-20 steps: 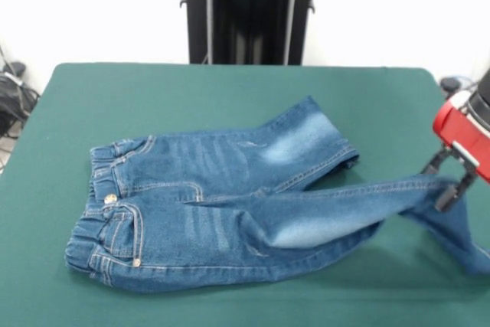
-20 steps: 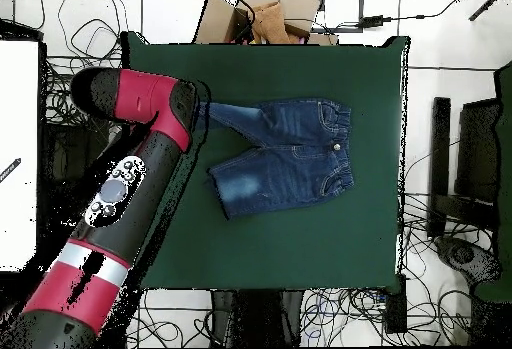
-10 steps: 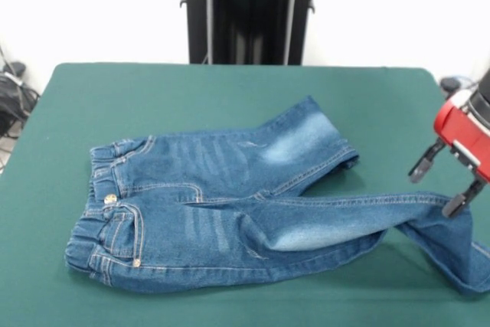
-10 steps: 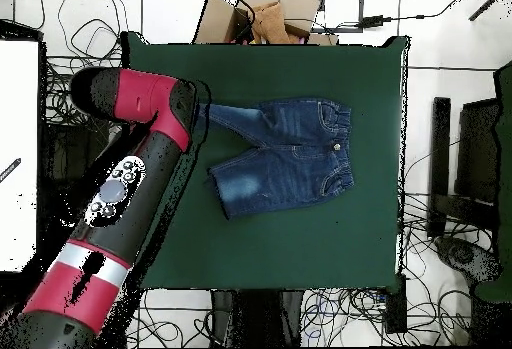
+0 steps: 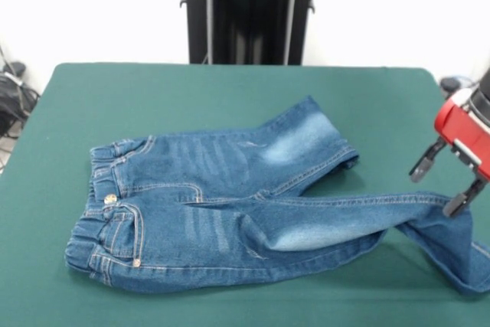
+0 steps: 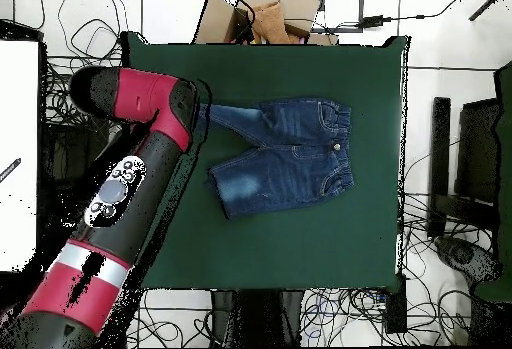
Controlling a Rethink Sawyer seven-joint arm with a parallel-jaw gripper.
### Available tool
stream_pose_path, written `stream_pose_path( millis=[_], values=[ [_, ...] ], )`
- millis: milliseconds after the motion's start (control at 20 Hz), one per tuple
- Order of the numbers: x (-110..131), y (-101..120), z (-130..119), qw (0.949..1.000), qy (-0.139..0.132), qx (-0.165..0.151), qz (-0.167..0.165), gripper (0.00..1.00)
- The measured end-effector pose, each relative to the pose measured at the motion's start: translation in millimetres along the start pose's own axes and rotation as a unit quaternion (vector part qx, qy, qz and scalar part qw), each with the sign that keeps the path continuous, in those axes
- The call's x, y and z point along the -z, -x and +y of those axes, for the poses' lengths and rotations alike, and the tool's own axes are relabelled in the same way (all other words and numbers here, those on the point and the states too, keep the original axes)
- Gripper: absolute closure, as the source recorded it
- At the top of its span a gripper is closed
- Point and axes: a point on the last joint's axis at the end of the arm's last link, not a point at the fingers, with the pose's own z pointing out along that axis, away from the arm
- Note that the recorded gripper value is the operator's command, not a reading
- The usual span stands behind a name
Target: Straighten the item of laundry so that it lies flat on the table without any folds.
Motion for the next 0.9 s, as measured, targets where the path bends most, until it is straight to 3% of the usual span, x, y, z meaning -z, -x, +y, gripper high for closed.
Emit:
stream_pose_path(
  millis=[300, 500, 900],
  values=[
    [9, 19, -2, 0.9999, 0.007, -0.012, 0.0, 0.0],
    [33, 53, -7, 0.9991, 0.024, -0.035, -0.002, 0.0],
    [73, 97, -14, 0.9966, 0.052, -0.063, -0.005, 0.0]
  ],
)
